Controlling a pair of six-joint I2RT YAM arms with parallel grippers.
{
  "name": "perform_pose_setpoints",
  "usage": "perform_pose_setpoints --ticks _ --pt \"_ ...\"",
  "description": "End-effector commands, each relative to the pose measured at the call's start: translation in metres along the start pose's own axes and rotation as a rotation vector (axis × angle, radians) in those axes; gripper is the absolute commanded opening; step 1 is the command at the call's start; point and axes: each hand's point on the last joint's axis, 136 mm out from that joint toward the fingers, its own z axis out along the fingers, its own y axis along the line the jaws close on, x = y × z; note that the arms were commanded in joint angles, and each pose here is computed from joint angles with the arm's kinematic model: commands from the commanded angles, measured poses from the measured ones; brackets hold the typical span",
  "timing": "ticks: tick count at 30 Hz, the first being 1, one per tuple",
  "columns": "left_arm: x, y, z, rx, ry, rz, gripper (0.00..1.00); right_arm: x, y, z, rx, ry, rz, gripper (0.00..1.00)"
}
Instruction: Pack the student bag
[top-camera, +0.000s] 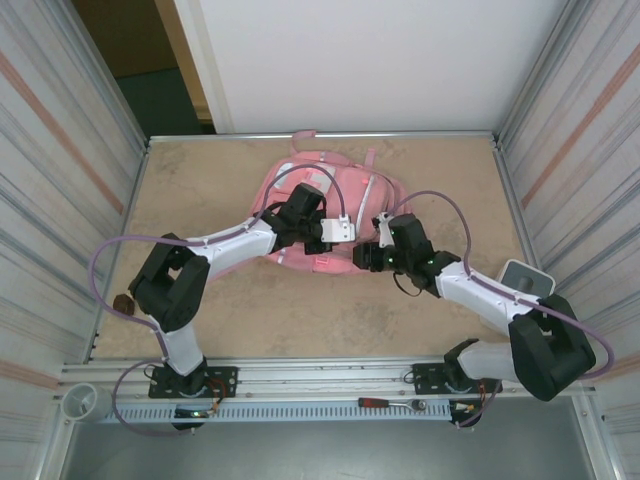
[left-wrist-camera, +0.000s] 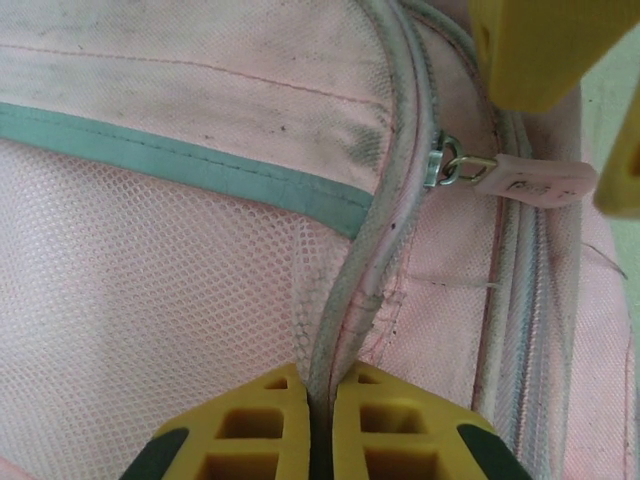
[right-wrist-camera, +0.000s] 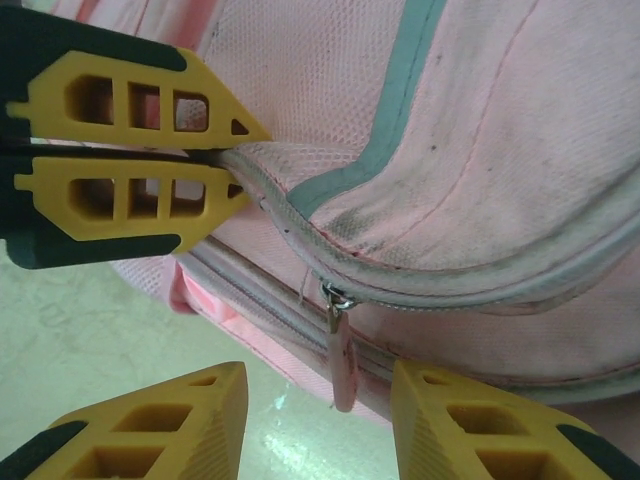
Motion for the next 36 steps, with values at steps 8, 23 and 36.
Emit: perform_pose_setpoints --ticks 8,23,36 --pt "-0.009 0.007 -0.015 -0.022 -0.044 -0.048 0.08 -0.011 -0.006 0.014 0.091 -0.094 -0.024 0.32" --pt "-0.006 0.009 -0.02 -0.027 -0.053 -0.069 0.08 -0.001 -0.016 0.018 0.176 -0.092 -0.069 0.01" --pt "0.038 0.014 -0.034 -0.079 -0.031 -0.096 0.07 -0.018 -0.064 -0.015 0.212 -0.032 -0.004 0.0"
